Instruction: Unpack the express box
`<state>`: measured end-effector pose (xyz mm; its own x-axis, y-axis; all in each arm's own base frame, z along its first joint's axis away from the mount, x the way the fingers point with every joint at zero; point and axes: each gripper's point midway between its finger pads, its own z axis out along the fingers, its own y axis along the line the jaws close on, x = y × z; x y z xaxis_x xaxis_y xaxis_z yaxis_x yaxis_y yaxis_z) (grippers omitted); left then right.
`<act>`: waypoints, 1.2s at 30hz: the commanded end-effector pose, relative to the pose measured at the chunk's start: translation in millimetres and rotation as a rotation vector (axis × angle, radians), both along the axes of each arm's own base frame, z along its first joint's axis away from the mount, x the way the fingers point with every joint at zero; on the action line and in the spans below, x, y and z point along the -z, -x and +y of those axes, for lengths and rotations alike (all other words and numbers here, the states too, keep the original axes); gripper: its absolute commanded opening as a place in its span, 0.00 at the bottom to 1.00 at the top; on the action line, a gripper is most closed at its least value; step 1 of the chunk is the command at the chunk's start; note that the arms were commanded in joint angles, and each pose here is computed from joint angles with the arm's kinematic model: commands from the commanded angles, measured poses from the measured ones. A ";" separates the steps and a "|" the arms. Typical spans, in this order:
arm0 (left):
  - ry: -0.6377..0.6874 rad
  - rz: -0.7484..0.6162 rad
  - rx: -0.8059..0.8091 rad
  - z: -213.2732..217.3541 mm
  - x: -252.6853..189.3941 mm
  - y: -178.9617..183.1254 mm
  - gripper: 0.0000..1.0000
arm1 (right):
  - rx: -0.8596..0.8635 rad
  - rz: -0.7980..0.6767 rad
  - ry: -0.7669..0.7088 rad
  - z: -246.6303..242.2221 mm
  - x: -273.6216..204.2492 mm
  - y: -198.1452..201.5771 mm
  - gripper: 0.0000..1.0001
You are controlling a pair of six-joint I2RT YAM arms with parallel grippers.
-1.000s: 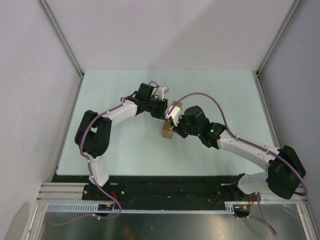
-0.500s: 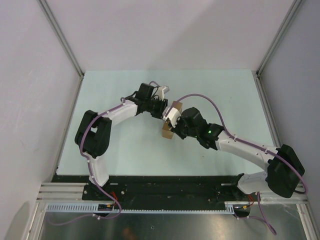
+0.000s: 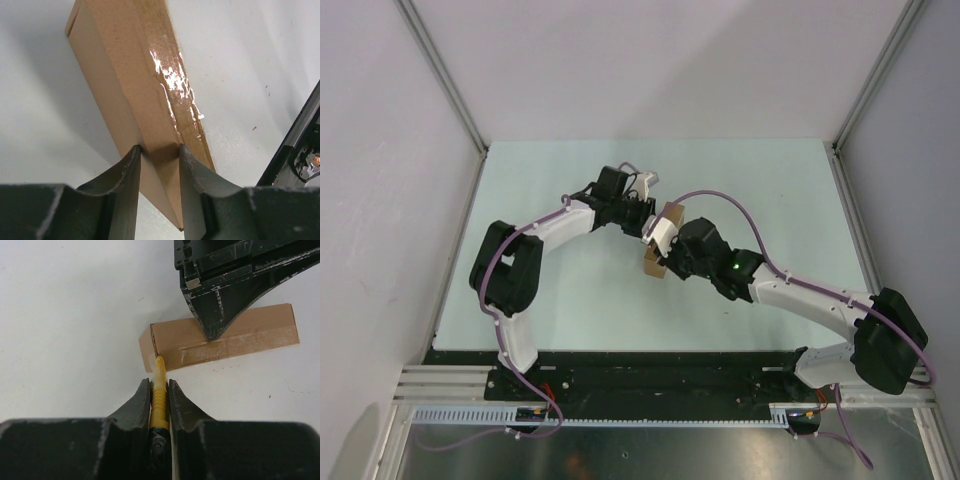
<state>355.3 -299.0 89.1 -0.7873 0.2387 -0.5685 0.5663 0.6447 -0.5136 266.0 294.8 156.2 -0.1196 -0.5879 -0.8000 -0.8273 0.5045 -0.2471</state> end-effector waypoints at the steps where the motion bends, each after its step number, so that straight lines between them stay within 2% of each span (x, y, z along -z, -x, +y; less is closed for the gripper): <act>1: -0.355 0.119 -0.039 65.3 84.0 26.3 0.34 | 0.056 -0.008 0.102 -27.6 5.5 -0.7 0.00; 6: -0.358 0.115 -0.043 65.7 82.5 26.4 0.34 | 0.123 -0.125 0.035 -41.2 -42.4 -8.9 0.00; 9: -0.348 0.111 -0.047 64.4 77.3 26.0 0.34 | 0.170 -0.184 -0.056 -47.3 -77.2 -9.5 0.00; 12: -0.330 0.105 -0.050 61.5 70.5 25.0 0.36 | 0.195 -0.211 -0.159 -50.3 -104.2 -7.5 0.00; 16: -0.315 0.100 -0.055 59.0 64.1 23.6 0.37 | 0.281 -0.199 -0.244 -62.6 -117.4 -13.9 0.00; 19: -0.287 0.099 -0.053 54.3 56.2 23.2 0.38 | 0.426 -0.108 -0.316 -80.6 -110.9 -28.9 0.00; 24: -0.236 0.082 -0.059 46.2 37.0 19.5 0.46 | 0.655 0.152 -0.458 -102.7 -79.0 -50.5 0.02; 28: -0.191 0.067 -0.057 39.4 19.5 17.9 0.49 | 0.717 0.338 -0.460 -103.9 -38.9 -57.6 0.03; 36: -0.146 0.001 -0.071 36.2 -13.5 11.6 0.53 | 0.848 0.587 -0.463 -118.4 25.3 -72.5 0.00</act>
